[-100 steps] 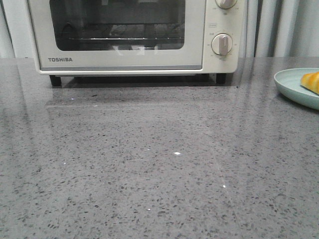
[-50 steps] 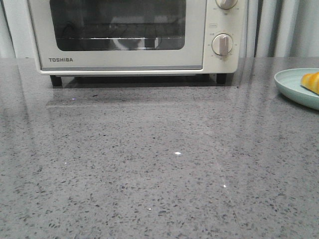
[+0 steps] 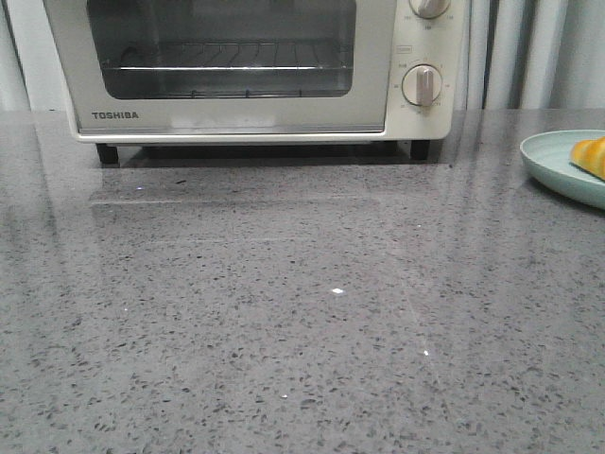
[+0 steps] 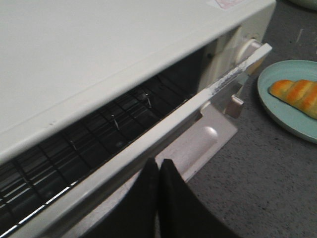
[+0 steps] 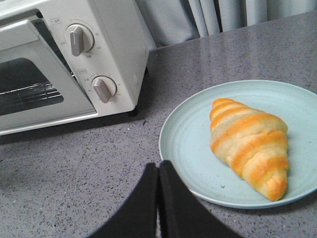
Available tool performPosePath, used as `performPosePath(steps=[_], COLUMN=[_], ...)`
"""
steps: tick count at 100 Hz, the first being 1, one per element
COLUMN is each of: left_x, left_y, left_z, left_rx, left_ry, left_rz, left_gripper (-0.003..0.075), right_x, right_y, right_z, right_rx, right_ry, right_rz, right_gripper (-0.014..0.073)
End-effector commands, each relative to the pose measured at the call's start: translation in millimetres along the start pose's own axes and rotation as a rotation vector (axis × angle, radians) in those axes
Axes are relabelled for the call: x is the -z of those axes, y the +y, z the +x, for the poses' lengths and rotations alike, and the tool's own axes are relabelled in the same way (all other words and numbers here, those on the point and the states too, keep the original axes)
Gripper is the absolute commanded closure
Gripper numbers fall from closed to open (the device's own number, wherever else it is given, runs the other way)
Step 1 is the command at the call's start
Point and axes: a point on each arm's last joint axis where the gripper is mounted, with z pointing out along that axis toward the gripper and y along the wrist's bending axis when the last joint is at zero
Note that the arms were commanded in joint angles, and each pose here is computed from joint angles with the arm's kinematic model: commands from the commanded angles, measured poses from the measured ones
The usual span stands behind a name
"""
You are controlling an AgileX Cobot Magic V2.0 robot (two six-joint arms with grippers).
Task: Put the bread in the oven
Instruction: 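Pull the oven door down and open with the left gripper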
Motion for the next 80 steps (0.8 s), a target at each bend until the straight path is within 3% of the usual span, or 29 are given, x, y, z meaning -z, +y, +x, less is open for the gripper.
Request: performPosePath(steps=[1, 54, 80], left_x=[1, -13, -15], left_y=[-6, -10, -10], left_z=[8, 71, 83], left_rx=[-0.008, 0.046, 0.042], left_ry=[0.057, 0.257, 0.288], left_rz=[0.042, 0.082, 0.071], left_gripper=[0.0742, 0.0742, 0.0742], right_x=[2, 3, 3], right_y=[5, 6, 6], right_z=[-20, -25, -26], right_rx=[0.009, 0.009, 0.009], right_ry=[-0.121, -0.177, -0.180], right_rz=[-0.026, -0.040, -0.041], right_gripper=[0.0652, 0.0652, 0.0652])
